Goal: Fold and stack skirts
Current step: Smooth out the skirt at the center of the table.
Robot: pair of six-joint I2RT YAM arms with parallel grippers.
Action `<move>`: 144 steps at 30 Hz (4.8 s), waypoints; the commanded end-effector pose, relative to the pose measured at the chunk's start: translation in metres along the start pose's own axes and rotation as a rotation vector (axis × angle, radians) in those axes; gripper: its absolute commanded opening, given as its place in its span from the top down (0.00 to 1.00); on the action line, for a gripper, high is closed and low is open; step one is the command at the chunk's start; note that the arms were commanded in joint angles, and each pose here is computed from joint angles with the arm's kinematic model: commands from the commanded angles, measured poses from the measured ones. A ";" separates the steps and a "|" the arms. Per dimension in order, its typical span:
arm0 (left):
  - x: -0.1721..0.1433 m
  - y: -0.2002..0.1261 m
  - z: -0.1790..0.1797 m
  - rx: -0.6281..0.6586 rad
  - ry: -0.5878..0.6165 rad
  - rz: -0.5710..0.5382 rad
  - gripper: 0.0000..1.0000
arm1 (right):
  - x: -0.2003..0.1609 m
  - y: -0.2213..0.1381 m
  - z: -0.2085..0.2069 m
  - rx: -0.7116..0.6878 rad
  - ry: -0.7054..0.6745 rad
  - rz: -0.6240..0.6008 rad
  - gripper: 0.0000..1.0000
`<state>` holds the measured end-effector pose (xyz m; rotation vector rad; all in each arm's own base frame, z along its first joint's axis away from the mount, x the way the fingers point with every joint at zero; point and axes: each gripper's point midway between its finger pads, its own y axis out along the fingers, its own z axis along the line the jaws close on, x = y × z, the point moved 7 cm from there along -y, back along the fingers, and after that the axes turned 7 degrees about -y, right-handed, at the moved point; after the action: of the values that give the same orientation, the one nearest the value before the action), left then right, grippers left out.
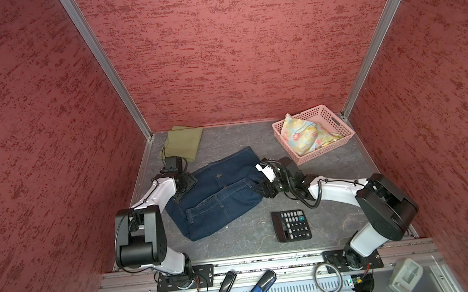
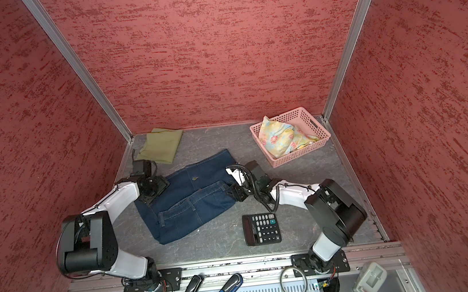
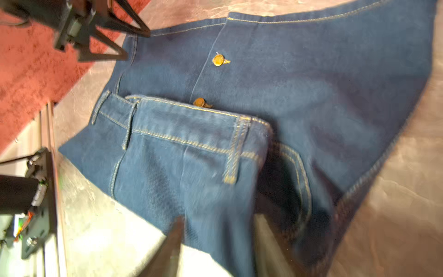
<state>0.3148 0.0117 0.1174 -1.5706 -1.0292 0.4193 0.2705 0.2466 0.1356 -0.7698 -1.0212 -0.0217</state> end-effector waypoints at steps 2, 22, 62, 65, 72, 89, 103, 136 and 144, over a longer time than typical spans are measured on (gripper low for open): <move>0.008 0.005 -0.004 -0.013 -0.001 -0.015 0.17 | 0.027 -0.016 -0.016 -0.154 0.044 -0.128 0.20; -0.026 -0.015 0.025 -0.055 -0.036 0.043 0.18 | 0.084 0.096 -0.131 -0.495 0.297 0.168 0.30; -0.013 -0.020 -0.095 -0.075 0.420 0.014 0.30 | 0.222 -0.029 -0.099 -0.348 0.107 -0.409 0.47; -0.017 -0.003 -0.110 -0.038 0.492 0.027 0.34 | 0.197 -0.055 -0.085 -0.362 0.142 -0.416 0.45; -0.021 0.032 -0.122 0.039 0.538 0.017 0.34 | 0.133 -0.062 -0.074 -0.380 0.233 -0.268 0.45; -0.026 0.096 -0.133 0.097 0.501 0.078 0.68 | 0.065 0.005 -0.037 -0.260 0.239 0.074 0.41; -0.002 0.091 -0.107 -0.008 0.201 0.172 1.00 | 0.071 0.012 -0.040 -0.259 0.206 0.080 0.39; -0.017 0.070 -0.063 -0.209 -0.727 0.045 1.00 | 0.102 0.081 -0.002 -0.405 0.245 0.083 0.35; -0.004 0.050 -0.066 -0.236 -0.671 -0.015 1.00 | 0.103 0.116 0.006 -0.439 0.262 0.117 0.35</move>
<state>0.3832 -0.0385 0.0812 -1.7143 -1.6266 0.9188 0.3625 0.3666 0.1612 -1.1219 -0.7770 -0.2215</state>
